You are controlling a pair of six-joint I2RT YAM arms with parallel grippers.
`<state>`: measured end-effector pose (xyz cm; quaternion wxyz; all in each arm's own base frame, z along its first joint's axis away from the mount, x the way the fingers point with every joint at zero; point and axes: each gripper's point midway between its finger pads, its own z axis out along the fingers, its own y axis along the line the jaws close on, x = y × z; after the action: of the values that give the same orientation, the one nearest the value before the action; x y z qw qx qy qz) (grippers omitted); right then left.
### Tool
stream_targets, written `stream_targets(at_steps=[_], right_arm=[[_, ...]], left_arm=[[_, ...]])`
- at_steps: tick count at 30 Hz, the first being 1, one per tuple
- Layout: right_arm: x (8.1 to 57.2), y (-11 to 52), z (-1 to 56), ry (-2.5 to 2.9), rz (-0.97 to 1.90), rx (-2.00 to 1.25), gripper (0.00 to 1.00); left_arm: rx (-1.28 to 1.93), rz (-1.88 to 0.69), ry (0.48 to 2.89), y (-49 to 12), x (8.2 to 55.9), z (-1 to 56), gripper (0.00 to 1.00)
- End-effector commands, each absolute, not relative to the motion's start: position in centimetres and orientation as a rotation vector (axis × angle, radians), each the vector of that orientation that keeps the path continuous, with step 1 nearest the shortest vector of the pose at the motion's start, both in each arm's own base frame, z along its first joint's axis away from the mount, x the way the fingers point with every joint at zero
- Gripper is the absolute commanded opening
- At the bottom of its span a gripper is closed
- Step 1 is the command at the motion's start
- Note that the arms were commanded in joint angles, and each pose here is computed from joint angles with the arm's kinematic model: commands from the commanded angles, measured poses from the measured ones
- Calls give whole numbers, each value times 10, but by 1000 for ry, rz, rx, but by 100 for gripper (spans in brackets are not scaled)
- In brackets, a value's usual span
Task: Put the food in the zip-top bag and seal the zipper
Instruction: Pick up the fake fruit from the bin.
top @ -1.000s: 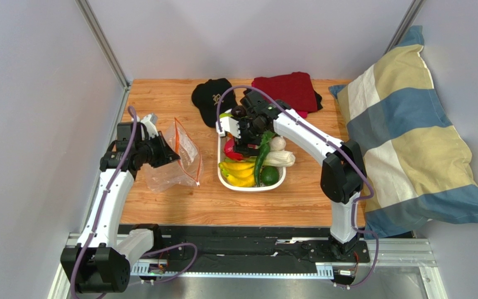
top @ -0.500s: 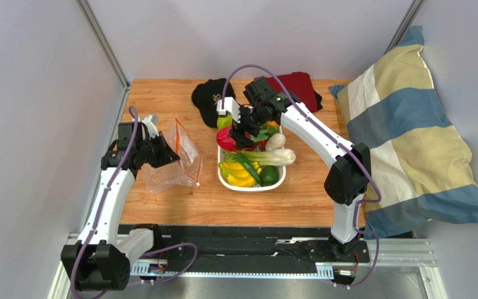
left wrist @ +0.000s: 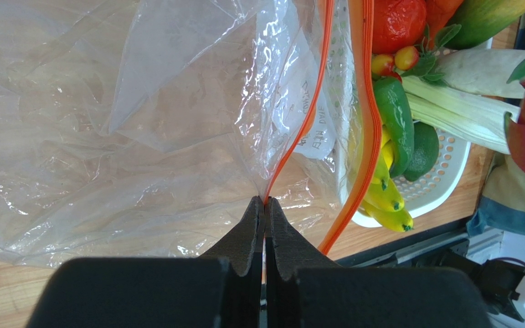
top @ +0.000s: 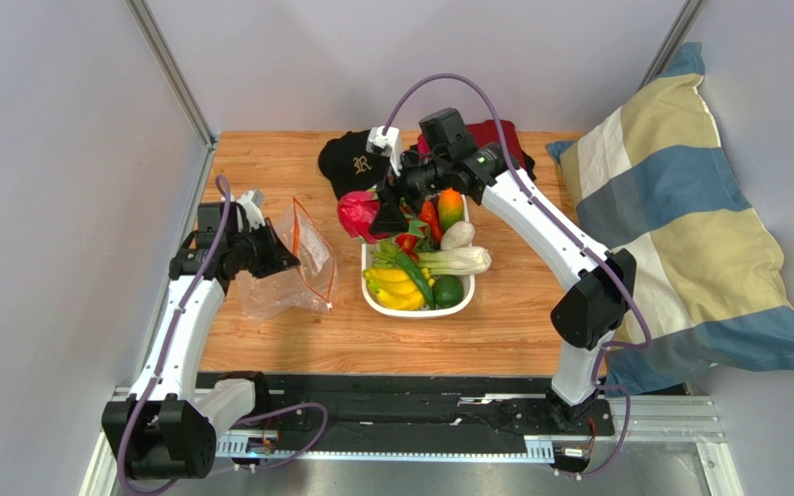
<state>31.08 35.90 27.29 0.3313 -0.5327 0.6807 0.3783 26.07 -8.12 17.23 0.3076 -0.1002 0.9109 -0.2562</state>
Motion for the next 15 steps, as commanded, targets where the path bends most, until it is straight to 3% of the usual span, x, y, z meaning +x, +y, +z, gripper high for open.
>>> stream_targets(at_steps=[1,8,15], right_arm=[[296,382,351,1664,1270,-1188,37],[285,416,367,1801,1680,-921,35],[256,465,345,1889,1966,-853,35]], left_arm=[[-231,-713,2360,-86,266,181,0],[-259,-738,2353,-89,267,182,0],[-268,-847,2333,-101,272,182,0]])
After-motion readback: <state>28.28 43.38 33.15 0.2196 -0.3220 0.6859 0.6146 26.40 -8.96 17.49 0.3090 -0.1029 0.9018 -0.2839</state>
